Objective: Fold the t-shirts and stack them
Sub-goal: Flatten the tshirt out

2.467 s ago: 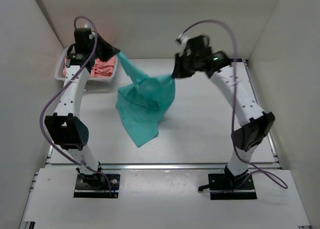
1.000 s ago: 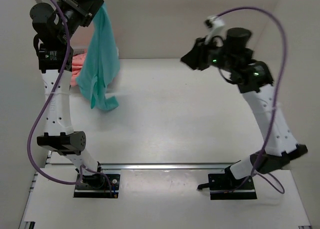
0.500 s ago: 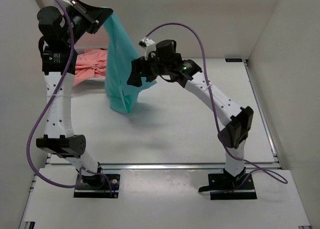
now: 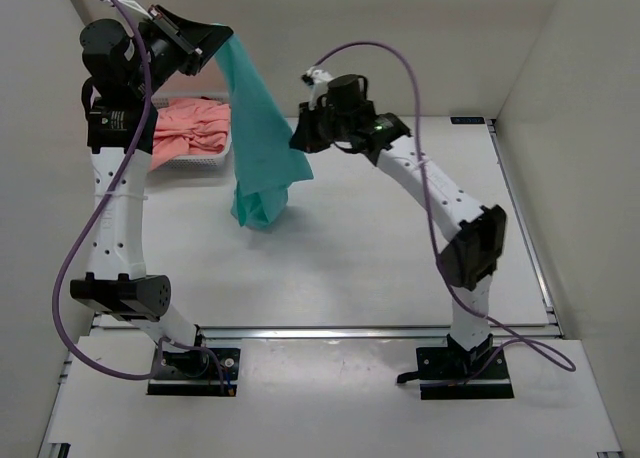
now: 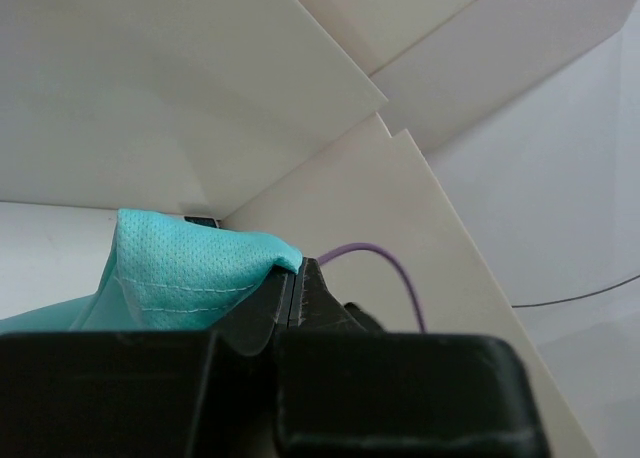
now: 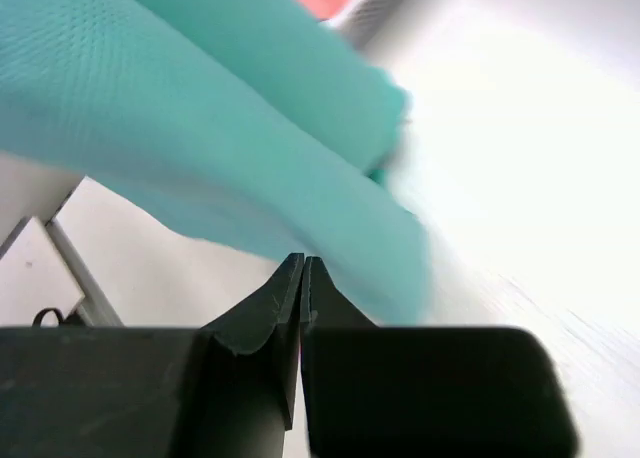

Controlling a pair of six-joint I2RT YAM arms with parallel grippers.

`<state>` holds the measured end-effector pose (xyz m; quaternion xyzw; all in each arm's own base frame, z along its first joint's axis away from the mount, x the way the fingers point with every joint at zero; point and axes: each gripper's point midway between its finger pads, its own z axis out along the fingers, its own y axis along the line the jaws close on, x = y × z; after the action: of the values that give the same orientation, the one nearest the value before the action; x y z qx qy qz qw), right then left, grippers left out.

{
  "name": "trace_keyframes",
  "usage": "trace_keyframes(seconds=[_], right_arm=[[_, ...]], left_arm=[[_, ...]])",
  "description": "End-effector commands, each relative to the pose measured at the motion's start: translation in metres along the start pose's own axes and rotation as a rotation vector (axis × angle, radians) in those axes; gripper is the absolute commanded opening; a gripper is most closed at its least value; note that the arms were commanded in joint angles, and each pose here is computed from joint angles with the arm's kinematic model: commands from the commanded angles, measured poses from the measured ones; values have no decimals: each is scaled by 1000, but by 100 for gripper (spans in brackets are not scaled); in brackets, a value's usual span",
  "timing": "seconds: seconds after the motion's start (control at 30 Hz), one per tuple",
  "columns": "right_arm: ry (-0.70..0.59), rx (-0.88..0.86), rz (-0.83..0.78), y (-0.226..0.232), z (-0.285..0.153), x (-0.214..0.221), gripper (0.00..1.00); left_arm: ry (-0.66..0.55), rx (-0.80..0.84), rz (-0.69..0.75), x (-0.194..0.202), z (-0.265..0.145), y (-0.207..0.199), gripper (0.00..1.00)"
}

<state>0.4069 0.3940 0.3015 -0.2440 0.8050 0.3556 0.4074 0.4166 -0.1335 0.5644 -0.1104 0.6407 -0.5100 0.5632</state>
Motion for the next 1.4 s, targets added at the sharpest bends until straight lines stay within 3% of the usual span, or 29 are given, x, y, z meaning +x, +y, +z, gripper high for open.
trace_keyframes(seconds=[0.0,0.07,0.1,0.13,0.2,0.27,0.37,0.47,0.5,0.53,0.57,0.6,0.67,0.8,0.9,0.93,0.97,1.13,1.27,1.37], right_arm=[[-297,106,-54,-5,-110,-85,0],[-275,107,8,-29,-117,-68,0],[-259,84,33,-36,-122,-59,10],[-250,69,46,-38,-122,-55,20],[-188,19,48,-35,-108,-30,61],[-160,-24,31,-18,-93,-21,79],[-102,-66,0,-4,-53,-8,92],[-62,-107,-37,14,-12,-5,95],[-89,-119,-67,23,-14,-24,94],[-11,-111,-51,19,11,0,94],[-23,-130,-74,27,22,-9,83],[-29,-127,-84,31,16,-21,37],[26,-64,-55,22,15,-15,0],[38,118,-79,-13,-35,-21,0],[-39,307,5,-70,-123,-33,0],[-35,356,38,-90,-133,-22,0],[-158,425,68,-107,-176,-47,0],[-453,665,90,-149,-323,-85,0],[-508,716,2,-126,-360,-109,0],[-456,670,-16,-112,-343,-98,0]], left_arm=[[0,83,17,1,-8,-29,0],[11,103,7,5,-4,-32,0],[12,117,10,6,-4,-36,0],[15,120,5,7,-3,-39,0],[23,113,1,8,-2,-36,0],[17,114,6,6,-4,-38,0],[23,110,0,9,-7,-38,0],[30,113,1,11,-8,-41,0],[36,111,1,14,-7,-40,0],[38,108,1,16,-7,-38,0],[43,117,1,17,-8,-41,0],[37,104,-3,16,-7,-36,0],[53,108,-8,18,-7,-37,0],[91,79,-35,23,4,-17,0],[145,73,-66,35,27,1,0],[160,84,-76,39,38,4,0],[162,115,-73,40,43,-7,0],[155,257,-130,35,77,-28,0],[161,339,-162,36,84,-34,0],[196,321,-155,49,87,-21,0]])
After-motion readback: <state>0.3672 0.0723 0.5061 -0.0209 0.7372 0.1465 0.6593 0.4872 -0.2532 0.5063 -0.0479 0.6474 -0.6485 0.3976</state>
